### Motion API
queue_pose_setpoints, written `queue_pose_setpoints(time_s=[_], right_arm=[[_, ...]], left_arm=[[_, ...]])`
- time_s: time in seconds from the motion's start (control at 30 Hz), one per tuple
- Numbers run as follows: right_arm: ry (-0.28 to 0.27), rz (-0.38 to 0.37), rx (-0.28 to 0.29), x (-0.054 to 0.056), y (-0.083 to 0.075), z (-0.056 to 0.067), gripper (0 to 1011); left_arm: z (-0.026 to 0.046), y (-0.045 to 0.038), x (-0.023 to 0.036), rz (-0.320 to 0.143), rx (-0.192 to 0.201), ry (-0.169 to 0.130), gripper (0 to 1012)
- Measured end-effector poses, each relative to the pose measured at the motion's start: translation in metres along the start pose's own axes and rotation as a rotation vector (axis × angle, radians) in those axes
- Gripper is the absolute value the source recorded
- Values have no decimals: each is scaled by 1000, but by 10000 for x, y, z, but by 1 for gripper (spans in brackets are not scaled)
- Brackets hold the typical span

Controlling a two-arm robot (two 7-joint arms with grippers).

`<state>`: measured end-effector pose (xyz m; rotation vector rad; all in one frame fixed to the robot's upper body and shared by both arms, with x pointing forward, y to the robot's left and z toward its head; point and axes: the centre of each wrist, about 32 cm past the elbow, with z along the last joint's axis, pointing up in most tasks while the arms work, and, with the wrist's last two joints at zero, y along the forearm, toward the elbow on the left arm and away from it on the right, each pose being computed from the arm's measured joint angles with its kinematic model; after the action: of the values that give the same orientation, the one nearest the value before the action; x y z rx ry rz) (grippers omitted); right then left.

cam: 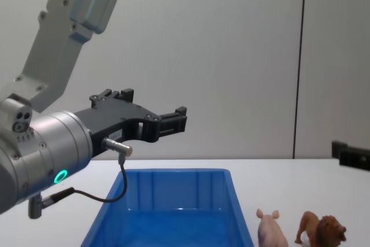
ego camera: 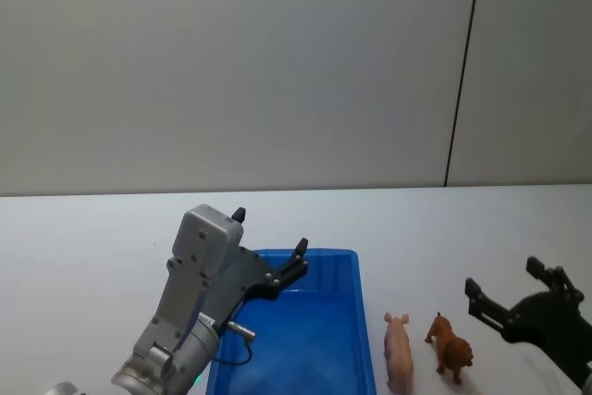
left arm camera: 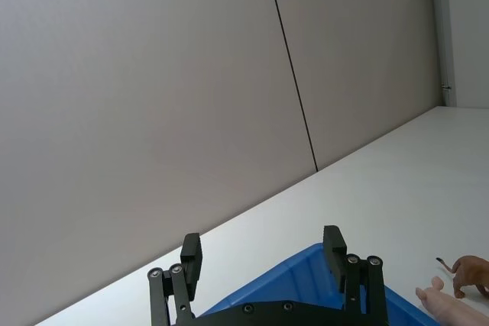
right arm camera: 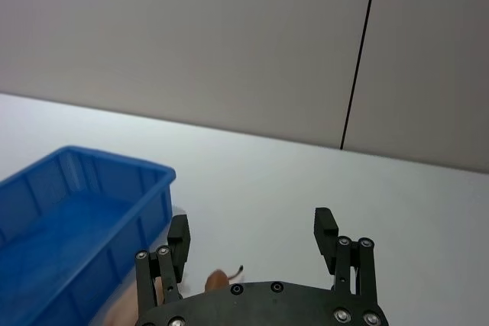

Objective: Pick up the two dolls from the table and place them into the box.

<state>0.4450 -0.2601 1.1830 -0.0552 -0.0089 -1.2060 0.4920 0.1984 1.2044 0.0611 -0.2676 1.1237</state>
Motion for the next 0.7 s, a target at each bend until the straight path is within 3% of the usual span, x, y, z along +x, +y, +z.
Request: queue_pose_setpoints(time_s=[0.33, 0.7], right_arm=[[6, 51, -102, 101, -34, -98, 1001], [26, 107, -188, 69, -25, -231, 1001]], left_arm=[[0, 0, 0, 0, 0, 0, 1001], [0, 0, 0, 0, 0, 0, 1001]])
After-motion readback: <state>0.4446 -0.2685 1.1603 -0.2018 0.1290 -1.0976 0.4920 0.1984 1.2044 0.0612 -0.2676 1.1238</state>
